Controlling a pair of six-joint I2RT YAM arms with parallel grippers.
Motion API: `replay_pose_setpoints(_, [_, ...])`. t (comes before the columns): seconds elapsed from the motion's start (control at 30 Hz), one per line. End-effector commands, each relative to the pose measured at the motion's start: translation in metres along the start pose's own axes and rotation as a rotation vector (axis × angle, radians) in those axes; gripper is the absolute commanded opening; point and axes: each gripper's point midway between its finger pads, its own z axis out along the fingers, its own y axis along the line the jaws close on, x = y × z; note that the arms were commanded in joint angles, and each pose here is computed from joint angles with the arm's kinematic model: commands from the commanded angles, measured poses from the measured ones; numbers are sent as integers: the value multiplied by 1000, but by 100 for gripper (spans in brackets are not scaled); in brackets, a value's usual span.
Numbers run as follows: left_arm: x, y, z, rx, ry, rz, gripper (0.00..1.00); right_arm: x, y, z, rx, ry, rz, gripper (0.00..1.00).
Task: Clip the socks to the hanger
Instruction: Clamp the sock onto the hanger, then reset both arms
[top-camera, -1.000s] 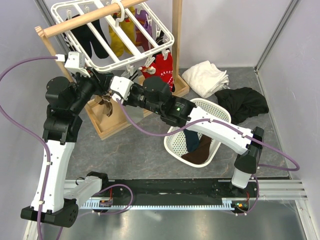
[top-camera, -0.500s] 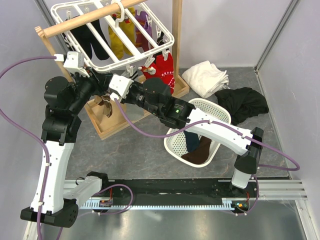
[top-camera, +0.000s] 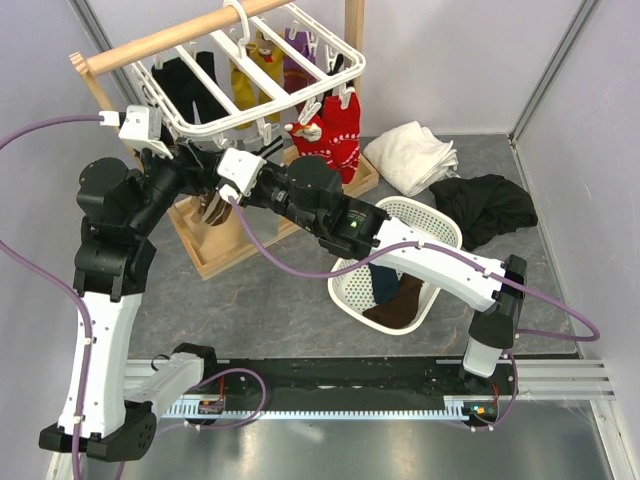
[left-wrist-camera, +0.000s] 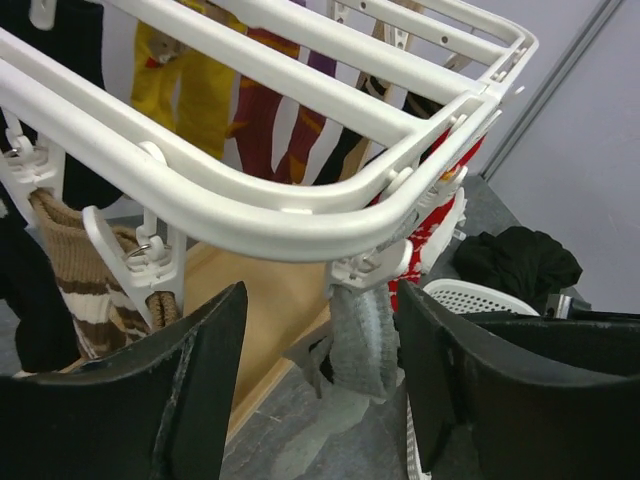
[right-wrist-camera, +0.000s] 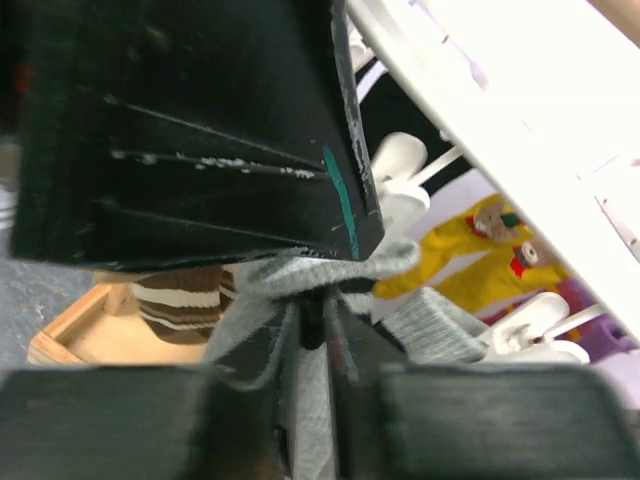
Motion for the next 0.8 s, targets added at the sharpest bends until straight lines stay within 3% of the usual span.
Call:
replay_pose_setpoints(0.0, [-34,-16,-23,36,-97,35,74,-55,-27,-16,55,-144,65,28])
replay_pose_setpoints(0.1, [-47,-19,-40,23,-147,33,80,-63,-29,-21,54,-168,101,50])
replay_pose_setpoints(0.27, [-63,-20,-80,-19,-249,33,86,-69,-37,-40,66,-183,156,63])
replay_pose_setpoints(0.33, [-60,-7,-105,-107,-306,16,88,-69,-47,-63,99,-175,216,72])
replay_pose_setpoints(0.53, [-33,25,-162,-291,-417,-39,95,-30,-67,-117,256,-68,330,84])
replay_pose_setpoints(0.77, [6,52,-232,-441,-567,-55,98,62,-91,-207,583,142,436,98])
